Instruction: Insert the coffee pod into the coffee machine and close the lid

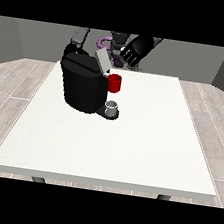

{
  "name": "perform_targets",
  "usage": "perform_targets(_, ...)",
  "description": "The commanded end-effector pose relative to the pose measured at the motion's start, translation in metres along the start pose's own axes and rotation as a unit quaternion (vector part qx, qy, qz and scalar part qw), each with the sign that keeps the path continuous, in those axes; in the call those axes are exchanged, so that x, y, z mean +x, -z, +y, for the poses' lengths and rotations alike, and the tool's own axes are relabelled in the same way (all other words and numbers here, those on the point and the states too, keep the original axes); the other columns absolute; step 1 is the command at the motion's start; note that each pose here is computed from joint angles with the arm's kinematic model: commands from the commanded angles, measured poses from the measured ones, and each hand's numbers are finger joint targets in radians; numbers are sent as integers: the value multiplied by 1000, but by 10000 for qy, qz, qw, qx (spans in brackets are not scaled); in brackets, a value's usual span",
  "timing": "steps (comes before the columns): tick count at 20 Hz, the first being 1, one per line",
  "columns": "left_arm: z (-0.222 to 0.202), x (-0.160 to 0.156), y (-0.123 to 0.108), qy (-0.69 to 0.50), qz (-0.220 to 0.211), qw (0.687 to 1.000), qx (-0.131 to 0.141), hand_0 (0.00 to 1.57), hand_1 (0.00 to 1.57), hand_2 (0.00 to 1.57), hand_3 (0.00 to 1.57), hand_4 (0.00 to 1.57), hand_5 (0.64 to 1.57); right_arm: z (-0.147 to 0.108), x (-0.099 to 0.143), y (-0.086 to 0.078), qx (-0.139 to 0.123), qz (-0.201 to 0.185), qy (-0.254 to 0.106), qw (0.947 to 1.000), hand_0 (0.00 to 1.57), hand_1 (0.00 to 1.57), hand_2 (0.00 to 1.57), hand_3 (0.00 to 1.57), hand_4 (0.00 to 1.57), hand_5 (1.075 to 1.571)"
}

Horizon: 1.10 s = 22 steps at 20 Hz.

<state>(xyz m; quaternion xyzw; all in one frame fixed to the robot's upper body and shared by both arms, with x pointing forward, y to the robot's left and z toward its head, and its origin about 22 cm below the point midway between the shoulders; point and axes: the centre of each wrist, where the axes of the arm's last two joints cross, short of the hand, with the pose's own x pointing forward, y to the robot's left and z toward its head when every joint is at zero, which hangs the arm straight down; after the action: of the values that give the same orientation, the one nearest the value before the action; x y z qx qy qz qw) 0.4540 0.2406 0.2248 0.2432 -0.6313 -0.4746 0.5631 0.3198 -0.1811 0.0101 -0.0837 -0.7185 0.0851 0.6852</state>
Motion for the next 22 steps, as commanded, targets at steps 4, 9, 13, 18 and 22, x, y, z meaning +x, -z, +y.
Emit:
perform_targets(4,42,5,-6,-58,-28,9995,316,1225,1225,1284,1233,478,1571,-15,28,14,-95,-423,-148,9990,0,0,0,0,0,1571)
perform_targets(9,26,10,1,72,-21,9999,103,1223,1223,1288,1245,491,1571,-25,21,12,-186,-210,61,9996,0,0,0,0,178,1571)
perform_targets(13,49,-1,-7,197,23,9993,324,1188,1188,1258,1219,461,1571,-21,64,26,-183,-544,-64,9983,0,0,0,0,0,1571)
perform_targets(18,49,16,-3,200,-246,9987,389,1260,1260,1292,1229,433,1571,-43,45,33,-472,-629,47,9969,0,0,0,0,100,1571)
perform_targets(22,24,17,7,94,-123,9997,180,1211,1211,1252,1220,432,1571,-35,24,20,-390,-303,33,9988,0,0,0,0,0,1571)
